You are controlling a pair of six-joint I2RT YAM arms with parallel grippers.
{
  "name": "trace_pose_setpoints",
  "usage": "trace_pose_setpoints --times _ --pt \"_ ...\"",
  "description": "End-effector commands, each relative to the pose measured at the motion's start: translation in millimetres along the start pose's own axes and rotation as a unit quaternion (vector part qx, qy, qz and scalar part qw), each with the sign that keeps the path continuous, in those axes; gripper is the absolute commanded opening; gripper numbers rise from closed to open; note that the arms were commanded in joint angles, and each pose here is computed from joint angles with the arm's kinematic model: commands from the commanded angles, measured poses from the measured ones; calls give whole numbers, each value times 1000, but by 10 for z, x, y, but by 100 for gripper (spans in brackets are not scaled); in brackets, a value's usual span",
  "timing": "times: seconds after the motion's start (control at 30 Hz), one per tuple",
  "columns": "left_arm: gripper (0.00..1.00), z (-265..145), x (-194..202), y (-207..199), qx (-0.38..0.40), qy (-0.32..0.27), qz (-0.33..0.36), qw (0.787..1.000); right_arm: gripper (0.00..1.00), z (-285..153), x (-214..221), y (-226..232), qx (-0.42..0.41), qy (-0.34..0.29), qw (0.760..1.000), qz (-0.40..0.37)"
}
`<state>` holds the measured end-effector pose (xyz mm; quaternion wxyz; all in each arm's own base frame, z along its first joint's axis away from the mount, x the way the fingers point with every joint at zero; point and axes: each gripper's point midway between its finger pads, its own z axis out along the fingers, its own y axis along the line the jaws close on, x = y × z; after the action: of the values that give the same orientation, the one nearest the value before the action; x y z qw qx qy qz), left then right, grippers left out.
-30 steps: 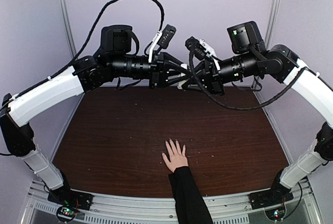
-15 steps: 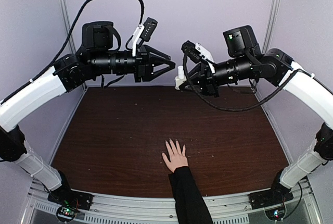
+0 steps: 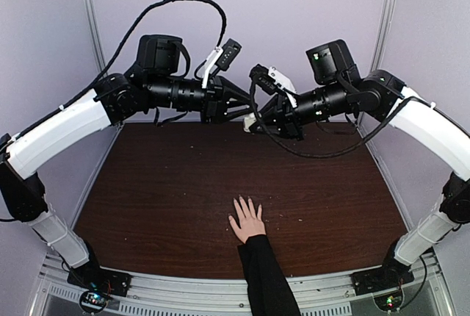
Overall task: Paint the nails
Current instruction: Pass from the right arm to the left, then put down the nail polish bottle at the center of the board.
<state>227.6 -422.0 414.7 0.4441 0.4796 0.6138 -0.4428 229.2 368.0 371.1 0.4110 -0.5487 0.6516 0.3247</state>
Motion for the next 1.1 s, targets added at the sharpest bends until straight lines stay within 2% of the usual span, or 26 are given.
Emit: trace_pose_setpoints --times 0.0,0.07,0.2,0.33,0.4,0.53,0.6,0.63,0.67,0.77,1.07 --pt "35 -14 -126 -41 12 -11 13 1000 0 -4 -57 -4 5 -3 1000 -11" --pt "28 -3 -111 -39 13 -7 12 1000 0 -3 -51 -16 8 -1 1000 -12" --pt "9 -15 -87 -45 13 -4 11 1000 0 -10 -44 -52 20 0 1000 -11" --pt "2 -39 -83 -27 5 -8 11 1000 3 -19 -45 -112 35 -4 999 -7" --pt "0 -47 -76 2 -4 -9 10 1000 15 -27 -51 -135 39 -9 999 -2" --pt "0 -81 -68 131 -38 -11 7 999 49 -57 -46 -204 46 -18 999 10" --pt "0 -112 -57 245 -59 -14 2 998 77 -77 -37 -248 48 -25 998 18" --pt "0 -125 -46 310 -71 -16 0 997 86 -93 -29 -277 50 -28 998 23" --pt "0 -142 -30 376 -82 -19 -2 996 92 -109 -15 -304 51 -32 998 30" --pt "0 -189 65 624 -118 -31 -14 992 97 -214 21 -428 65 -48 995 53" --pt "0 -329 716 1536 -279 -42 -42 958 99 -329 256 -525 78 -61 991 91"
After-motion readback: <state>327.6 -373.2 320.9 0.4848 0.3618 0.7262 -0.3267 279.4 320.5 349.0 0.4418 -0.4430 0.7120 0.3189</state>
